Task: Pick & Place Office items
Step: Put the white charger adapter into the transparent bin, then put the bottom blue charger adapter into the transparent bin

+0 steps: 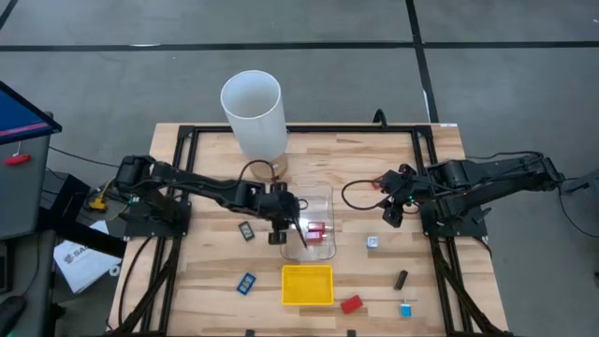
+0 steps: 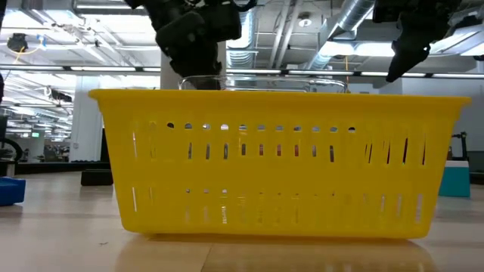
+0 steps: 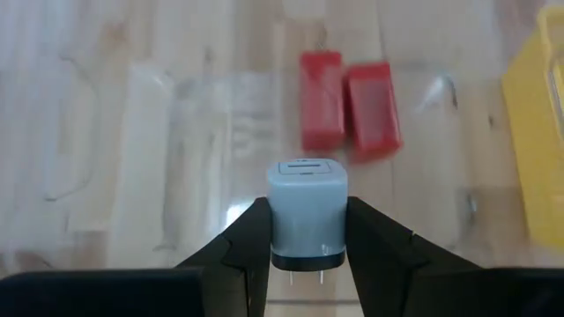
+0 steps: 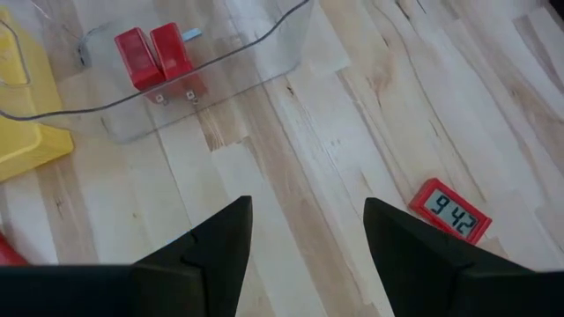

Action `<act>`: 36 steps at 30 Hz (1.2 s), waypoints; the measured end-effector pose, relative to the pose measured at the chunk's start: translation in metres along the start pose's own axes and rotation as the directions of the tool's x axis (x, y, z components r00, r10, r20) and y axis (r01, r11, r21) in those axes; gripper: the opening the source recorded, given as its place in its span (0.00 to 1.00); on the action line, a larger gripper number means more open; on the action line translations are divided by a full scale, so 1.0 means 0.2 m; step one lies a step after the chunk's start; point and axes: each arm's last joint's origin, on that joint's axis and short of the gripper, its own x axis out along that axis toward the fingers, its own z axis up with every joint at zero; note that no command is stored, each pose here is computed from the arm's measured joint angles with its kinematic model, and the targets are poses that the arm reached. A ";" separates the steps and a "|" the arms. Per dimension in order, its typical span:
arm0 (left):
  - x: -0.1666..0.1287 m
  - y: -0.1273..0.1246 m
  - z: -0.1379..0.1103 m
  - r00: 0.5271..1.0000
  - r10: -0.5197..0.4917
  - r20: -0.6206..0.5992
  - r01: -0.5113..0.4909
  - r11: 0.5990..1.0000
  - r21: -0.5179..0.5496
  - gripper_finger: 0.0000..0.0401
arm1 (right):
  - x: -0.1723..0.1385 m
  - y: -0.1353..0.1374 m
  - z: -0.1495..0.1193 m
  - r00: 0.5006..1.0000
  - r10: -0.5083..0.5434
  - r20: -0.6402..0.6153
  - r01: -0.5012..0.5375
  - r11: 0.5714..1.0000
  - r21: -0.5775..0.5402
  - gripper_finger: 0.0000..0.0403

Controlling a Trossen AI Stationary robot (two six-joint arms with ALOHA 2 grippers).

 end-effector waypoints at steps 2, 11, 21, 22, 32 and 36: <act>0.00 -0.01 0.03 0.999 -0.039 -0.006 0.039 0.999 0.023 0.28 | 0.00 0.00 0.00 1.000 0.000 0.000 0.000 1.000 -0.002 0.53; 0.09 0.00 0.08 0.990 -0.121 -0.073 0.124 0.992 0.034 0.28 | 0.00 0.00 0.01 1.000 0.003 0.014 -0.002 1.000 -0.026 0.53; 0.21 0.02 0.04 0.975 -0.138 -0.174 0.139 0.990 -0.007 0.28 | 0.00 0.00 0.01 1.000 0.005 0.018 -0.004 0.999 -0.050 0.53; 0.21 0.02 0.04 0.974 -0.138 -0.180 0.138 0.990 -0.008 0.28 | 0.00 0.00 0.01 1.000 0.005 0.019 -0.004 0.999 -0.050 0.53; 0.20 0.02 0.04 0.974 -0.140 -0.176 0.137 0.990 -0.029 0.35 | 0.00 0.00 0.01 1.000 0.005 0.019 -0.004 0.999 -0.050 0.53; 0.20 0.02 0.04 0.975 -0.139 -0.176 0.136 0.990 -0.028 0.43 | 0.00 0.00 0.01 1.000 0.005 0.019 -0.004 0.999 -0.050 0.53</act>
